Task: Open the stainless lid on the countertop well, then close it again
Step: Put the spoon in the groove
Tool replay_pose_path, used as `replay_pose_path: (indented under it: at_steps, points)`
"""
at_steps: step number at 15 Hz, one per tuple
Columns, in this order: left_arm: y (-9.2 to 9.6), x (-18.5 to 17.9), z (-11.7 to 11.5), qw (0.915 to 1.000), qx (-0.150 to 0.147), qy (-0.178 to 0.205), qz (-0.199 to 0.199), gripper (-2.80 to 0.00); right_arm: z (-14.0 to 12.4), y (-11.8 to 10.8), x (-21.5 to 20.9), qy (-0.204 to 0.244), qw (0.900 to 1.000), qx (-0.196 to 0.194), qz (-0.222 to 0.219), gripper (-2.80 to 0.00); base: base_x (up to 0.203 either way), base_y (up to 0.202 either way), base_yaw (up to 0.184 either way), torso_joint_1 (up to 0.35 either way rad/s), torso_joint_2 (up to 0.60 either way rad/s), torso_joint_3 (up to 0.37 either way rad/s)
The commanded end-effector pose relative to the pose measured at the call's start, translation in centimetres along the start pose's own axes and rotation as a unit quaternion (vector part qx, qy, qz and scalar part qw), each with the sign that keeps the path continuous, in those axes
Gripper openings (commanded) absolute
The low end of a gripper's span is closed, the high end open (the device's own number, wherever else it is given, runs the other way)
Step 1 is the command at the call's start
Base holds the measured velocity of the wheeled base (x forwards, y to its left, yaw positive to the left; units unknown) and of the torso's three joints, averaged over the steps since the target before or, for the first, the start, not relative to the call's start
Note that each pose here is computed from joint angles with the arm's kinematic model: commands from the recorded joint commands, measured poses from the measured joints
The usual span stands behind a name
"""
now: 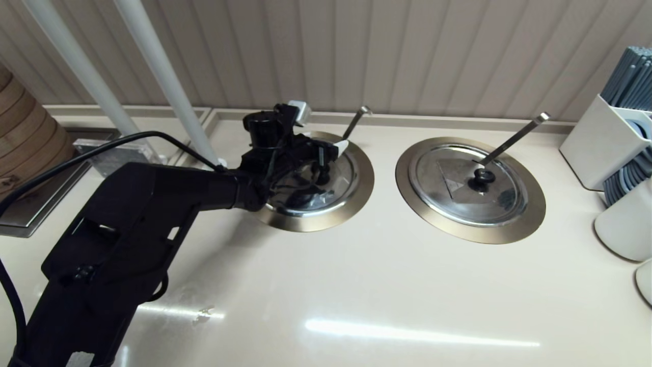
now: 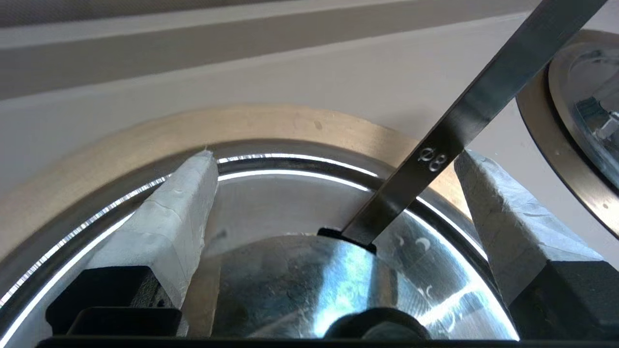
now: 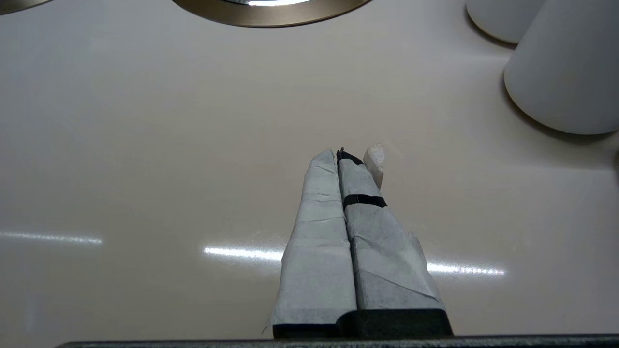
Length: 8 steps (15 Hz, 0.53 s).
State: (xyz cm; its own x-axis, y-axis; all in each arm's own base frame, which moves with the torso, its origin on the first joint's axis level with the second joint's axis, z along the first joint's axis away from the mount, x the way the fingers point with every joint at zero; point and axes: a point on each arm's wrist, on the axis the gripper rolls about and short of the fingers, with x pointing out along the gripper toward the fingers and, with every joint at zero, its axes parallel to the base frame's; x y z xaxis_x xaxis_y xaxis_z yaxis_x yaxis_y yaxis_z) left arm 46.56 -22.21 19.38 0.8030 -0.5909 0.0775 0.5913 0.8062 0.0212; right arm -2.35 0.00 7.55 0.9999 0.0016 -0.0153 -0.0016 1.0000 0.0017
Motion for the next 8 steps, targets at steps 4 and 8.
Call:
replay_pose_path:
  at_steps: [4,8]
  points:
    - [-1.7,-1.1,-0.4,0.9995,-0.007,0.028,-0.015,0.0,0.0,0.0,0.0,0.001,1.0,0.0,0.0,-2.8,0.0,0.0,0.0,0.0,0.0,0.0]
    - [-2.5,-3.5,0.9,0.9987,-0.009,0.046,-0.017,0.0,0.0,0.0,0.0,0.001,1.0,0.0,0.0,-2.8,0.0,0.0,0.0,0.0,0.0,0.0]
